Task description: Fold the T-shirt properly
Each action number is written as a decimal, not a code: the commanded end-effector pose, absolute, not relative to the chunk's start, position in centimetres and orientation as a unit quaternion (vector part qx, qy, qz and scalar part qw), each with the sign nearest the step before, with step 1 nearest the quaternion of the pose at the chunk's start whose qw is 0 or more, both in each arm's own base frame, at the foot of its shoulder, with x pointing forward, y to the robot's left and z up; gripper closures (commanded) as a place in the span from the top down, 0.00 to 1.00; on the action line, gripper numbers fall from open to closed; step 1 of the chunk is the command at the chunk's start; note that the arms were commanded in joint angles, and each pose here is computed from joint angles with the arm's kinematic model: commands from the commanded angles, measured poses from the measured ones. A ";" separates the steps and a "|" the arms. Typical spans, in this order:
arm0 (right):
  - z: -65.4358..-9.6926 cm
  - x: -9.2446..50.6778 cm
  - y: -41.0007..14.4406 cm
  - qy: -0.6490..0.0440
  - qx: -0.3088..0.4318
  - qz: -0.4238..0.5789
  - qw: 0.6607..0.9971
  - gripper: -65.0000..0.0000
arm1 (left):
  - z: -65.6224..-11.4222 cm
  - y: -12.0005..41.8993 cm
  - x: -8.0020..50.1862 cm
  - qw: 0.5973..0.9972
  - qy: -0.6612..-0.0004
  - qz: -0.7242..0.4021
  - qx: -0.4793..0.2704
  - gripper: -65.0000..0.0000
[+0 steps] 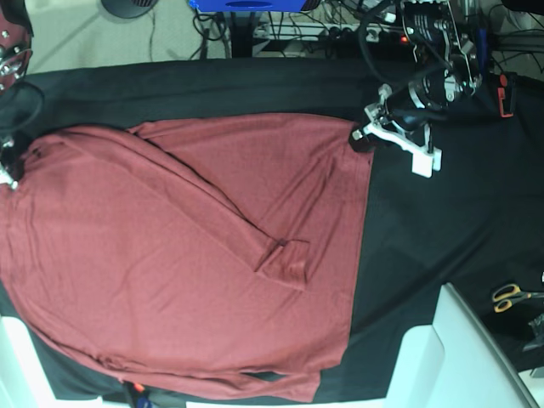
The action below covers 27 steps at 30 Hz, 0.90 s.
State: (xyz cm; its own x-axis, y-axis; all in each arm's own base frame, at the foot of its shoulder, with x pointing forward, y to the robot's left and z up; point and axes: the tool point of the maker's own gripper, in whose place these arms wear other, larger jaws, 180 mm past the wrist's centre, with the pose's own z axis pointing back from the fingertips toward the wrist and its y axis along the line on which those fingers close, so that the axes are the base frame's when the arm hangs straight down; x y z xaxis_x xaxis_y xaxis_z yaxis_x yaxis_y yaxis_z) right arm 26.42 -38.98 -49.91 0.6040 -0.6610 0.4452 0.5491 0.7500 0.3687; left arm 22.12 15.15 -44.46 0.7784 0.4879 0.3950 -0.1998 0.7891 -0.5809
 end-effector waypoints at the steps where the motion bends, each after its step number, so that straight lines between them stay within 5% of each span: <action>1: -48.5 26.6 -41.3 -0.295 0.064 -0.338 0.892 0.00 | -43.6 15.2 23.2 0.899 -0.287 0.191 -0.270 0.00; 10: -44.8 28.2 -42.6 -0.260 -0.016 -0.301 0.917 0.00 | -42.5 15.3 25.8 0.891 -0.295 0.210 -0.273 0.00; 27: -43.2 31.8 -40.6 -0.228 -0.023 -0.286 0.930 0.00 | -40.1 13.3 29.2 0.846 -0.278 0.255 -0.378 0.00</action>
